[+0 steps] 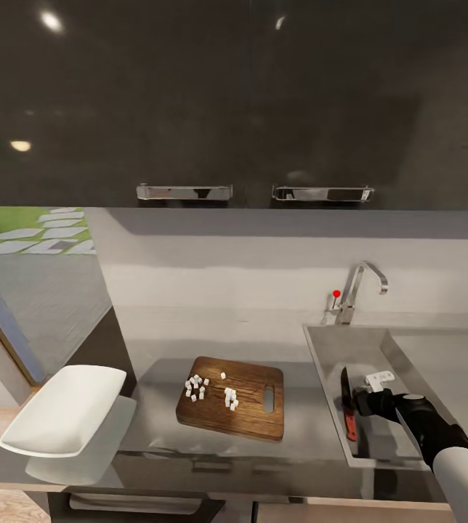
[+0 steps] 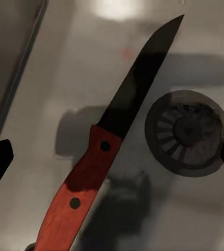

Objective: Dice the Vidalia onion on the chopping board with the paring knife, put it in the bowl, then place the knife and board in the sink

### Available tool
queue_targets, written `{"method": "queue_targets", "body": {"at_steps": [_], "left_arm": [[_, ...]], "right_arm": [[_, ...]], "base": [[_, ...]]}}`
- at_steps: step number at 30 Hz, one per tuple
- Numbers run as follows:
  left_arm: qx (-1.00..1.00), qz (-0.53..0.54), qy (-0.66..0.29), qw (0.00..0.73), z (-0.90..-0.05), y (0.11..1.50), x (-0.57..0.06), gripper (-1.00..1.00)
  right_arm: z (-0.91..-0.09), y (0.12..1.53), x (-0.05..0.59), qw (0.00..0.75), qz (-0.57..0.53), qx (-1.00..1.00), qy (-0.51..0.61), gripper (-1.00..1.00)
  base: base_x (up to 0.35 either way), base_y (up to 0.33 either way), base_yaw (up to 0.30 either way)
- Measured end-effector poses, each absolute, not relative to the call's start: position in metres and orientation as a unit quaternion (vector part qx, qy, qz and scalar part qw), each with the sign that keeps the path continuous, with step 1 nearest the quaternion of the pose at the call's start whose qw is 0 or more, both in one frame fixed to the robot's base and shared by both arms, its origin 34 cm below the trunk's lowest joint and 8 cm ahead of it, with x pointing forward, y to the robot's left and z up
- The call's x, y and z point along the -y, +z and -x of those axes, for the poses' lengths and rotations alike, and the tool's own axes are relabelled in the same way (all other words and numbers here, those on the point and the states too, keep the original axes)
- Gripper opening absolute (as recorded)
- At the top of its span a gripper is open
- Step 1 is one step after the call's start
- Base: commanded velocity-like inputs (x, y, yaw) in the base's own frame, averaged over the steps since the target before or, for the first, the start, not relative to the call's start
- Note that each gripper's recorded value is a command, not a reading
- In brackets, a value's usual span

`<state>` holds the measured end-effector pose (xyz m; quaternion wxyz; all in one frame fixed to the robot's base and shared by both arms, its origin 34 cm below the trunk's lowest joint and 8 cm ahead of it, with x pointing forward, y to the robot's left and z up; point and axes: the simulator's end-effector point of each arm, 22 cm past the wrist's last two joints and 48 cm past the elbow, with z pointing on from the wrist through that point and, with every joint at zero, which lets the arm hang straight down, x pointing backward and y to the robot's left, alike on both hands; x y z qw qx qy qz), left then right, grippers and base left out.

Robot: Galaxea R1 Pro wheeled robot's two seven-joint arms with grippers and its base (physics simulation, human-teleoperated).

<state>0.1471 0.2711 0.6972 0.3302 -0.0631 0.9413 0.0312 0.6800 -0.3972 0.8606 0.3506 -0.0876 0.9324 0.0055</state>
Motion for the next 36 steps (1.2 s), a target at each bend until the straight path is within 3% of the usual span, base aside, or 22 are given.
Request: {"method": "queue_targets", "body": {"at_steps": [7, 18, 24, 36], "left_arm": [[-0.941, 0.063, 0.031, 0.33, -0.147, 0.697, -0.271, 1.0], [-0.941, 0.063, 0.031, 0.331, -0.147, 0.697, -0.271, 1.0], [-0.941, 0.063, 0.032, 0.331, -0.148, 0.697, -0.272, 1.0], [-0.941, 0.062, 0.032, 0.331, -0.148, 0.698, -0.272, 1.0]], "right_arm": [[-0.729, 0.942, 0.396, 0.432, 0.113, -0.895, -0.007, 1.0], [-0.731, 1.035, 0.356, 0.492, 0.141, -0.859, 0.002, 1.0], [-0.702, 1.052, 0.327, 0.508, 0.126, -0.852, 0.013, 1.0], [-0.678, 1.043, 0.328, 0.51, 0.061, -0.858, 0.033, 1.0]], "base": [[0.0, 0.0, 0.0], [0.0, 0.0, 0.0], [0.0, 0.0, 0.0], [0.0, 0.053, 0.0]]}}
